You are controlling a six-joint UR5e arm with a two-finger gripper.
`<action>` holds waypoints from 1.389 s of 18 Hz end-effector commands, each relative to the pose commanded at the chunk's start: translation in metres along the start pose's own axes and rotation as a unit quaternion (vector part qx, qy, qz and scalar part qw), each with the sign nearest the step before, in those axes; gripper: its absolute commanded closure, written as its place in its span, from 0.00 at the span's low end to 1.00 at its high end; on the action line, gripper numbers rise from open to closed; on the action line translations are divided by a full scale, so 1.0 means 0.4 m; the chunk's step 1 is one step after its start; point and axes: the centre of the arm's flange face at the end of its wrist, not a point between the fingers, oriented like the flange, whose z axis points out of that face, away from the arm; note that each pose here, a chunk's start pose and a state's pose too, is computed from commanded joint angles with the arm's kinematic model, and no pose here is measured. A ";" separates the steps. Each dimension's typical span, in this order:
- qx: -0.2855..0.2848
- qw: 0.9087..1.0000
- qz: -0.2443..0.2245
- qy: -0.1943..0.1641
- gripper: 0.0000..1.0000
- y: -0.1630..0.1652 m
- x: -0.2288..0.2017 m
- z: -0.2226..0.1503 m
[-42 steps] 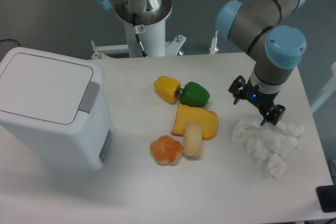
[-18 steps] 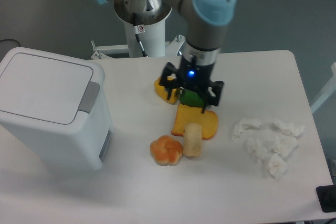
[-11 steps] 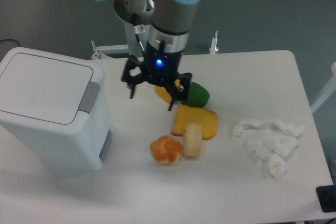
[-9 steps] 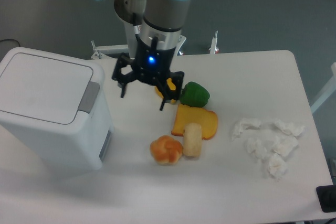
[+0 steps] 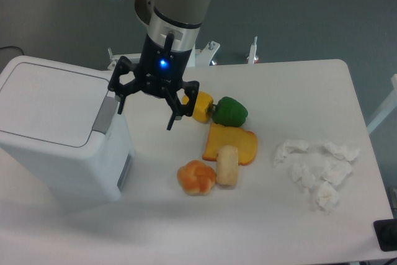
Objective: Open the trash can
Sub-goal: 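Lower the gripper onto the lid edge beside the grey handle strip, then press down on the lid edge with the gripper to release the lid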
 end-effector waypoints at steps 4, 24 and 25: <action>-0.006 1.000 -0.001 0.006 0.00 -0.010 0.000 0.046; -0.022 1.000 -0.016 0.015 0.00 0.003 0.037 0.071; -0.022 1.000 -0.016 0.015 0.00 0.003 0.037 0.071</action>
